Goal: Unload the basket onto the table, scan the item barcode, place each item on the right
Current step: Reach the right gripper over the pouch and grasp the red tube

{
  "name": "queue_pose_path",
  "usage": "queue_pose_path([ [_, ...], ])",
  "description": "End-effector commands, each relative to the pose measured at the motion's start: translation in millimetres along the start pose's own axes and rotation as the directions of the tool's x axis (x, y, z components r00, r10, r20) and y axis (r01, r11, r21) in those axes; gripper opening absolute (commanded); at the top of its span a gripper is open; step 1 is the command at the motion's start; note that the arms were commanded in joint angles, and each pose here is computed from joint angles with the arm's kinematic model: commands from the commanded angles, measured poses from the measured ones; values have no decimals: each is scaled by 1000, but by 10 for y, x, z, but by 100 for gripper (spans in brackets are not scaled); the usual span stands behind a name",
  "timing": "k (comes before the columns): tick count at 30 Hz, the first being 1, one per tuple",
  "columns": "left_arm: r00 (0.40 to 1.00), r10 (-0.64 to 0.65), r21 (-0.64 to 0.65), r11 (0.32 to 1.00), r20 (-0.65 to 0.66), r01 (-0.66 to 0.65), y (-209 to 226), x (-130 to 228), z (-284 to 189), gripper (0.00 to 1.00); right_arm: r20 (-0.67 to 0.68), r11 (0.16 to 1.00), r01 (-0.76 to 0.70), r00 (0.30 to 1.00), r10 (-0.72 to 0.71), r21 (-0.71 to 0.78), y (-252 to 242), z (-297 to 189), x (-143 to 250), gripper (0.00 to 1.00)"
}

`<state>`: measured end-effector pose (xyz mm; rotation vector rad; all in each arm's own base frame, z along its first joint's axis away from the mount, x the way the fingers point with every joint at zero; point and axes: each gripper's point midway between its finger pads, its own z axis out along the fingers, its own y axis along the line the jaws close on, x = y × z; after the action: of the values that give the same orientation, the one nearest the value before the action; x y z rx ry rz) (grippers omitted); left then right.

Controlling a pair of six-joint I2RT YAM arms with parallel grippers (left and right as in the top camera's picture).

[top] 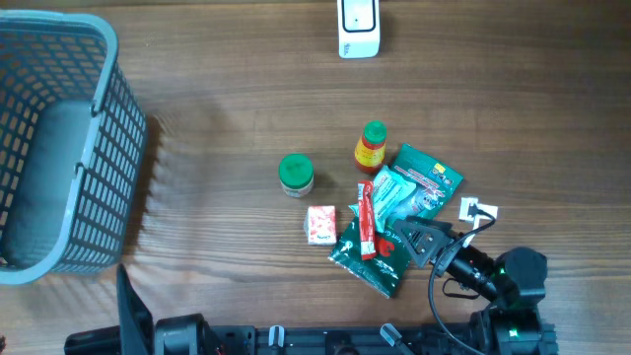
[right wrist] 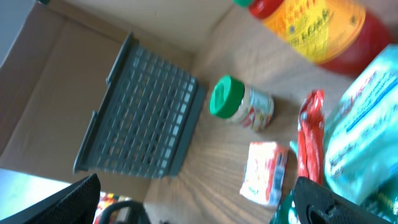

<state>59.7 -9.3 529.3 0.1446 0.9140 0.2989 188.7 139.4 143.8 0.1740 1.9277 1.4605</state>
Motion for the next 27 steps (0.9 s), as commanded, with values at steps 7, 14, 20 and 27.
queue_pose_path([
  [7, 999, 0, -73, 997, -38, -3, 106, 79, -98, 100, -144, 987, -157, 976, 162, 45, -151, 64, 275, 100],
  [14, 1000, 12, -93, 996, -10, -13, 77, 120, -327, 100, -182, 938, -210, 947, 266, 275, -503, 182, 457, 99],
  [20, 999, 16, -121, 992, -51, -22, 87, 335, -259, 100, -122, 818, -33, 985, 126, 574, -246, 15, -67, 99],
  [27, 998, 14, -116, 993, -68, -22, 70, 420, -238, 100, -71, 800, 23, 997, 25, 600, 125, -55, -396, 100],
])
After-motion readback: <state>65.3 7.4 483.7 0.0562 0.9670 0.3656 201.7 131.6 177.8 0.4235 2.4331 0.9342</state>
